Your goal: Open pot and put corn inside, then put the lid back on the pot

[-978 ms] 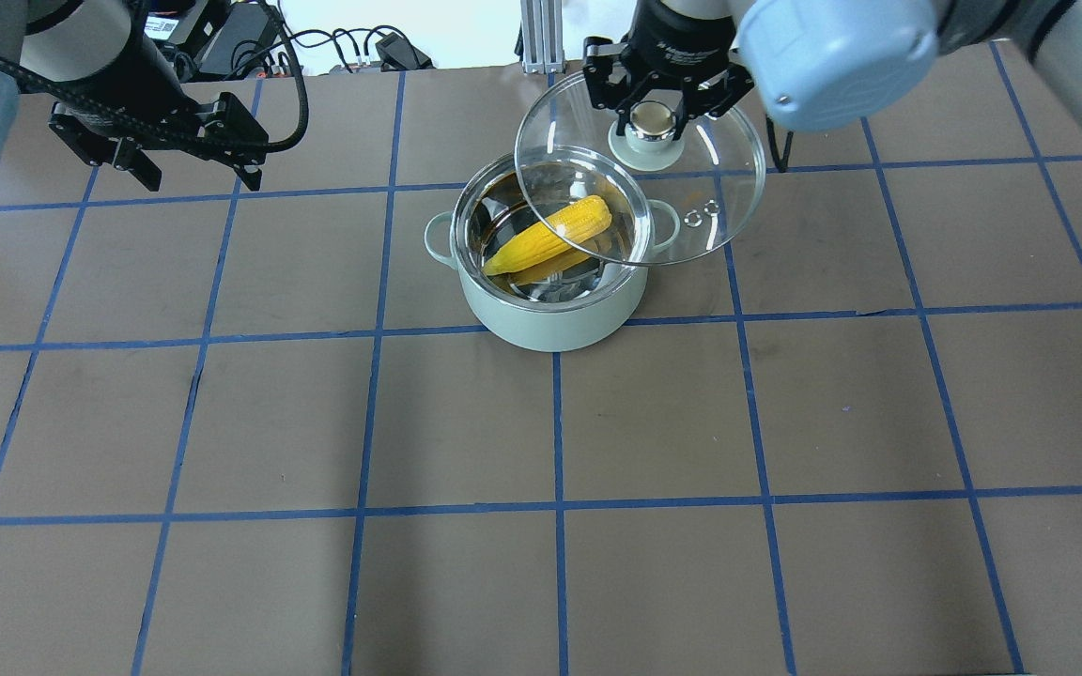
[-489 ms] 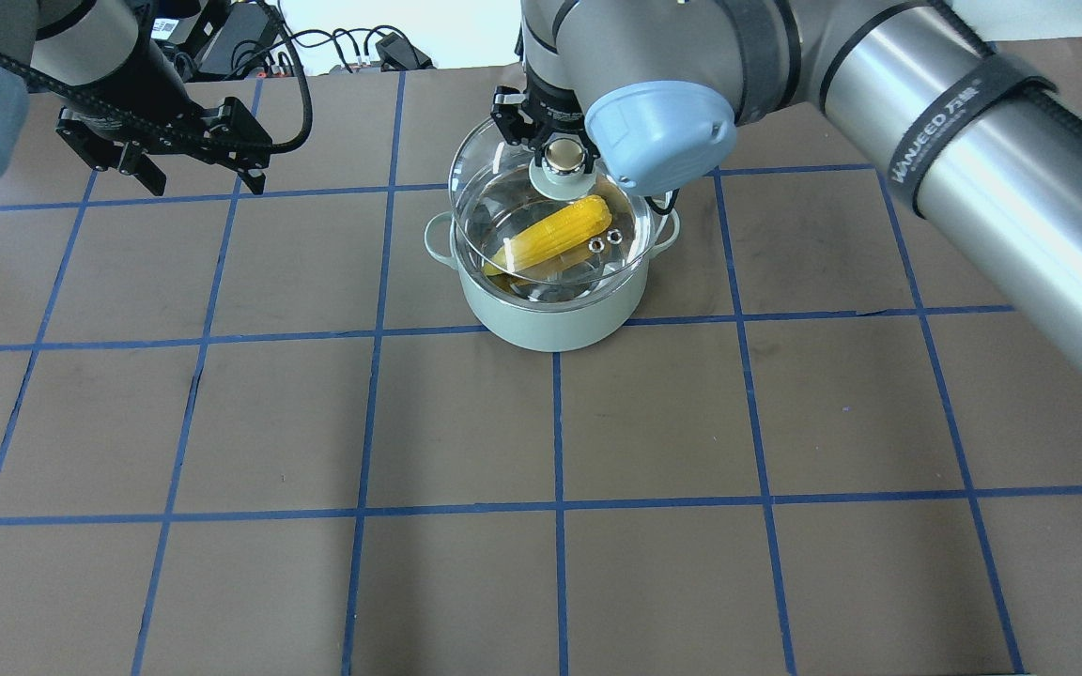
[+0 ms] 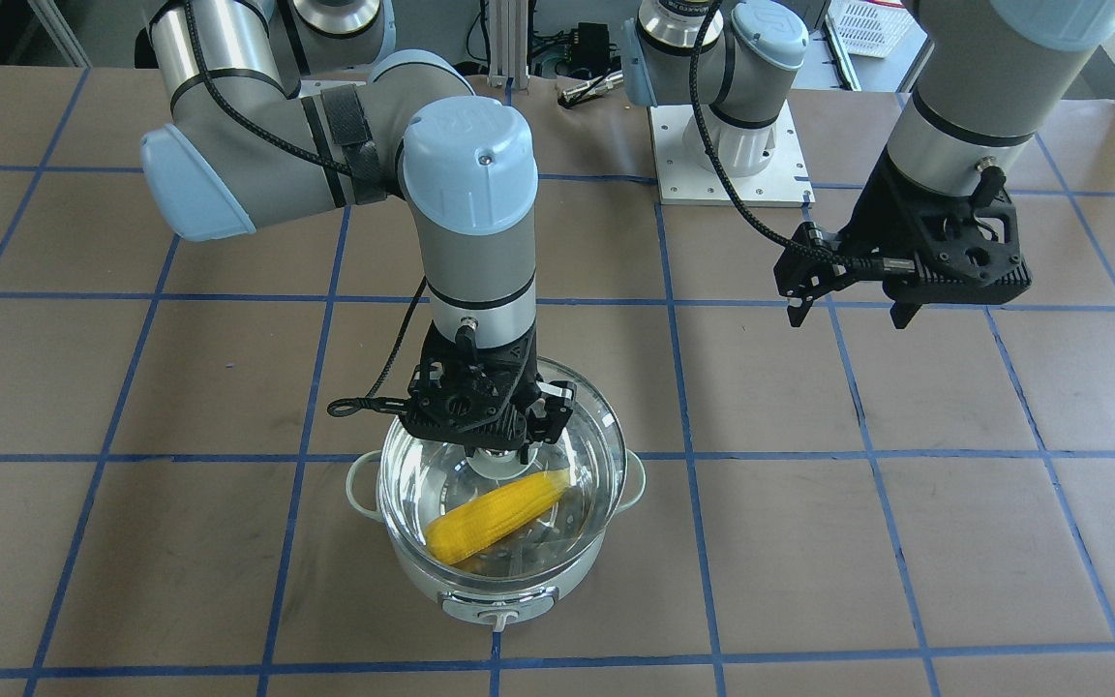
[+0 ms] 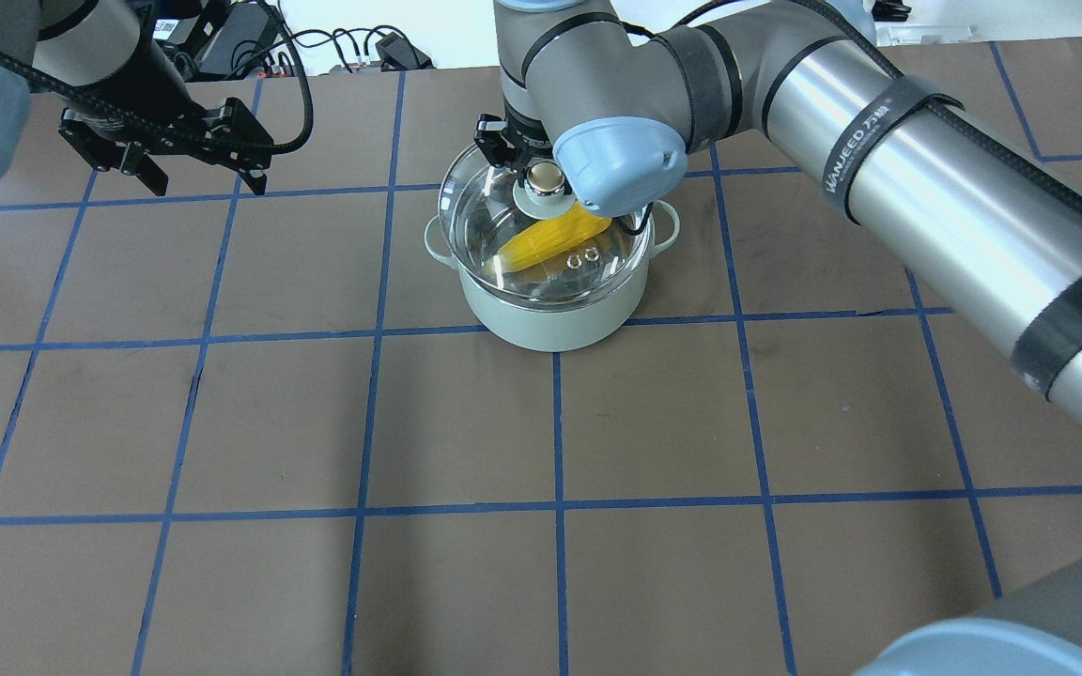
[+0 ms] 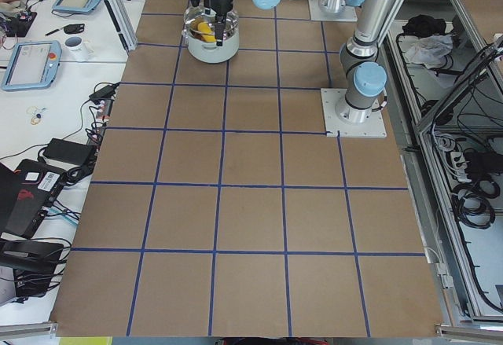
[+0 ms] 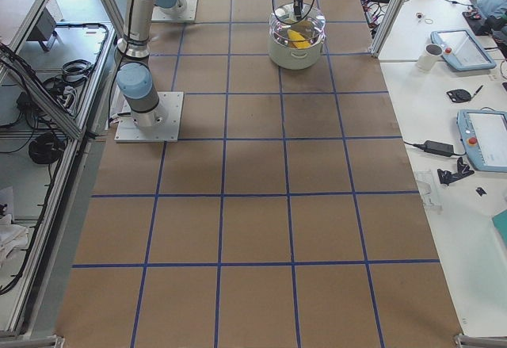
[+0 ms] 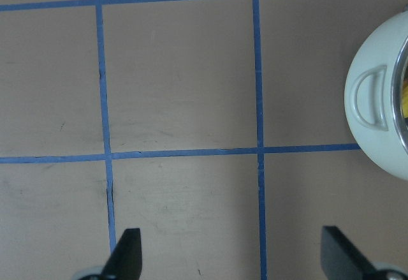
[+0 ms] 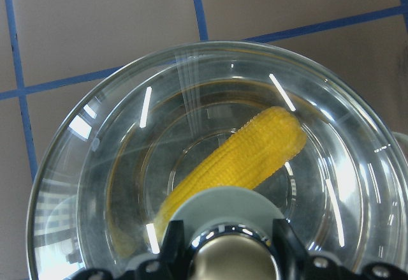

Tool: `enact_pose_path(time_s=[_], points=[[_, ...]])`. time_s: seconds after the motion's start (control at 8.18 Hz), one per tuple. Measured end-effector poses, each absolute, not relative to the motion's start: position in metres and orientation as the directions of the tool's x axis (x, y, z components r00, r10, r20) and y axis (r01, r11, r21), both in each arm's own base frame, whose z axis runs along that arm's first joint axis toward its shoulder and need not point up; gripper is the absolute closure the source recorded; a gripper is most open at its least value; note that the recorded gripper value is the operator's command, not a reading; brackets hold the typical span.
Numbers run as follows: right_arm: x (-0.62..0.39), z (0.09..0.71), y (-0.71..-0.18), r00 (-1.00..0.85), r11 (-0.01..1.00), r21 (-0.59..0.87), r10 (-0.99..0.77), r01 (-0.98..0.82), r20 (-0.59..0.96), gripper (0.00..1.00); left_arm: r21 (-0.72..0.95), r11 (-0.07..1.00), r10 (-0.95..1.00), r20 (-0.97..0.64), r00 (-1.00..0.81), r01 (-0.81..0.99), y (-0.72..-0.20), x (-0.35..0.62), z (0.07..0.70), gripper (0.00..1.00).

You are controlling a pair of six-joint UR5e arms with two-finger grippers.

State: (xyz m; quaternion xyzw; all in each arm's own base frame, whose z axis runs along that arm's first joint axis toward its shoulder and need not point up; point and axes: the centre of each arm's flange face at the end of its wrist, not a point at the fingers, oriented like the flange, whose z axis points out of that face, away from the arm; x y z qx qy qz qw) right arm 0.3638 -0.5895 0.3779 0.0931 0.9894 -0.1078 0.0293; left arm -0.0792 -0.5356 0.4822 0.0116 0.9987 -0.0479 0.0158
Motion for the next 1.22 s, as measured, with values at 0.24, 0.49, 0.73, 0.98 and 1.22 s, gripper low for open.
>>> enact_pose_path(time_s=[0.24, 0.49, 0.73, 0.98, 1.22], points=[[0.365, 0.364, -0.592, -0.981, 0.963, -0.191, 0.179, 0.189, -0.067, 0.68, -0.093, 0.995, 0.022, -0.032, -0.999, 0.025, -0.536, -0.079, 0.481, 0.0], [0.366, 0.357, -0.594, -0.983, 0.966, -0.183, 0.173, 0.181, -0.061, 0.68, -0.096, 0.995, 0.02, -0.033, -0.999, 0.024, -0.538, -0.079, 0.48, 0.0], [0.366, 0.354, -0.596, -0.985, 0.968, -0.182, 0.165, 0.173, -0.058, 0.68, -0.105, 0.994, 0.018, -0.035, -0.999, 0.022, -0.539, -0.079, 0.481, 0.0], [0.366, 0.35, -0.597, -0.985, 0.969, -0.179, 0.162, 0.169, -0.053, 0.68, -0.106, 0.994, 0.018, -0.035, -0.999, 0.022, -0.54, -0.079, 0.48, 0.0], [0.364, 0.346, -0.597, -0.988, 0.971, -0.182, 0.152, 0.155, -0.033, 0.68, -0.107, 0.994, 0.019, -0.035, -0.999, 0.022, -0.54, -0.079, 0.48, 0.0]])
